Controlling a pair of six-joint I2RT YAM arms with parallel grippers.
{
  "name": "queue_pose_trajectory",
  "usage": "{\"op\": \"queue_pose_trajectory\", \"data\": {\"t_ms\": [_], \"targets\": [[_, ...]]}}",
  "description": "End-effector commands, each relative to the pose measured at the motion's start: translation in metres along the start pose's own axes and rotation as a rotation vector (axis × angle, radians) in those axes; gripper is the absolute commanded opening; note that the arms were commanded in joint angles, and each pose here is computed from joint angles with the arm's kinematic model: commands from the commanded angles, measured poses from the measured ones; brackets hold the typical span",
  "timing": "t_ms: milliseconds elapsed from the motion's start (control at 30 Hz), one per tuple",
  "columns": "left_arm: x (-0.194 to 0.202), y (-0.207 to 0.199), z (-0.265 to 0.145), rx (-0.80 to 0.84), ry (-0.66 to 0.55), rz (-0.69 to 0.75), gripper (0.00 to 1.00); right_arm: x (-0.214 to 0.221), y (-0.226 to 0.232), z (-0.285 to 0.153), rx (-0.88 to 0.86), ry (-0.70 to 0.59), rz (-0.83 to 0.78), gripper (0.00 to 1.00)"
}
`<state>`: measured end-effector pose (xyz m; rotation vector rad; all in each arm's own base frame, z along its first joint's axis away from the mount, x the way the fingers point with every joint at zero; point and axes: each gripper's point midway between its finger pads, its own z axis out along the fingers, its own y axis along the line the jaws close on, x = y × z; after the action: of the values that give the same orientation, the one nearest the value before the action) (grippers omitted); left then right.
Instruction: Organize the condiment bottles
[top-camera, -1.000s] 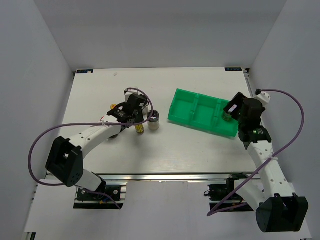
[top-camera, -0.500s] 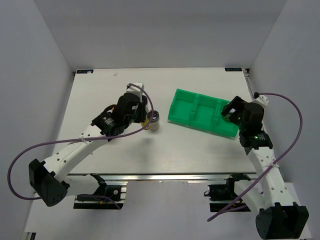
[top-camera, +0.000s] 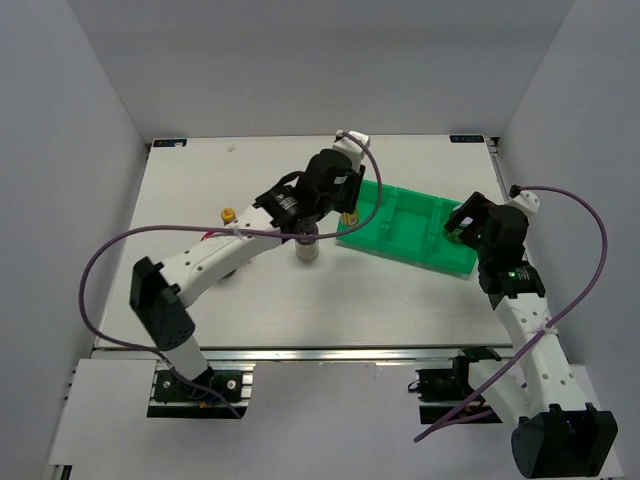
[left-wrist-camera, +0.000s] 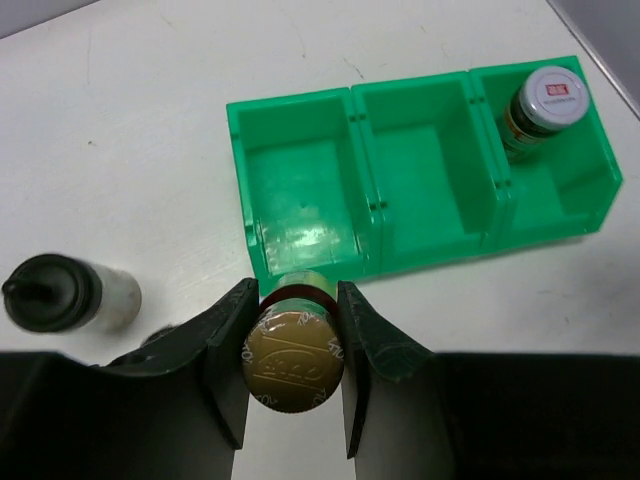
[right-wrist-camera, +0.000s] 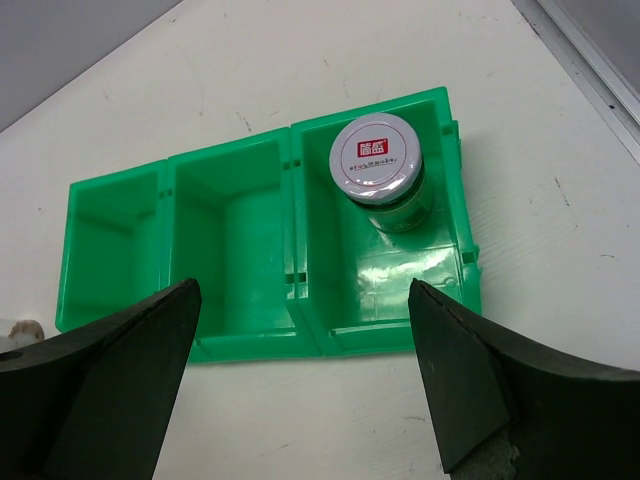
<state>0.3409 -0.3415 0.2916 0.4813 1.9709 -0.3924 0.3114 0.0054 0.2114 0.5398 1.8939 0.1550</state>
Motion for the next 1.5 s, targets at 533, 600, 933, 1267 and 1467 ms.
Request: {"op": "queue_pose_trajectory", "data": {"t_ms": [533,600,933,1267,1467], "targets": [[-0.071,-0.016,0.13,-0.067,-0.188,0.021,0.09,-0.004,-0.009,0.013,0.057,-0.035,-0.006,0.89],[-0.082,-0.026,0.126,-0.012,-0.223,0.01,0.11,-0.001,-0.011,0.016,0.064,-0.032,-0.009,0.89],[-0.092,-0.064,0.12,0.191,-0.251,-0.008,0.12,0.006,-0.018,0.024,0.096,-0.034,0.011,0.89],[-0.057,-0.093,0.153,0.297,-0.195,0.003,0.13,0.009,-0.024,0.027,0.123,-0.037,0.013,0.89],[-0.041,-0.101,0.176,0.302,-0.191,0.002,0.13,0.012,-0.027,0.029,0.137,-0.029,0.008,0.89]]}}
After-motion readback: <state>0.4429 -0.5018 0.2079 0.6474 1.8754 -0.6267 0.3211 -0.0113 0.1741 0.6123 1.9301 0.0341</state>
